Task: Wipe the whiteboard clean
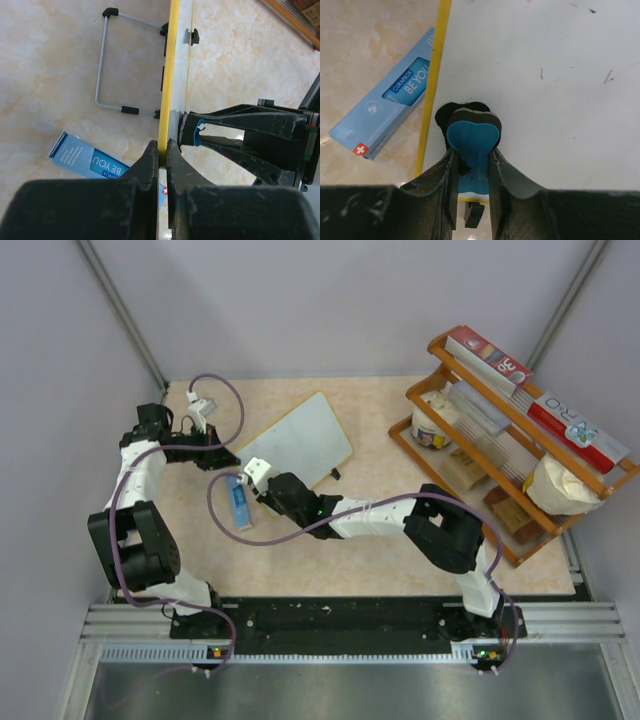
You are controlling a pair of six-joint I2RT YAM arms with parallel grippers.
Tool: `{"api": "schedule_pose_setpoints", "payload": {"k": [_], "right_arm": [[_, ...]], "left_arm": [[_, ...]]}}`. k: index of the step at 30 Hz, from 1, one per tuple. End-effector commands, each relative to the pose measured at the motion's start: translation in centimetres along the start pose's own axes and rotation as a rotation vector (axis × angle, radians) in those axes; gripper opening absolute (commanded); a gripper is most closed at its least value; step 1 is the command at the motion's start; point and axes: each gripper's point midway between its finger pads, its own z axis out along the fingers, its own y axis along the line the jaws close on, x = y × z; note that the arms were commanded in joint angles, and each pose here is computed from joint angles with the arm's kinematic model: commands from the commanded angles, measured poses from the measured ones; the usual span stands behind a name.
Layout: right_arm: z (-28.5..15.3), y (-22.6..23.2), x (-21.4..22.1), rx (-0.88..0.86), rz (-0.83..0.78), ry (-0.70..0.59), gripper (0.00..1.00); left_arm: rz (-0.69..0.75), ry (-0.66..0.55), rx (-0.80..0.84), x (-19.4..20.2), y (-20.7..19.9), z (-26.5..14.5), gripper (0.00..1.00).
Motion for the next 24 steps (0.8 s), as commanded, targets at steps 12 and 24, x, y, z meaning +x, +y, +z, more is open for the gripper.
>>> {"api": "schedule_pose_setpoints", "payload": {"k": [12,24], "right_arm": [[1.0,-0.1,-1.2,-0.021,-0.014,-0.006,0.00],[2.4,-8.8,-2.8,0.148,0.018,-0.004,0.00]], "left_arm": [[0.038,0.069,0.013,2.0,-1.2,0.3,0.00],[0.038,0.077,0.007,2.5,-1.0,0.4,0.00]]}}
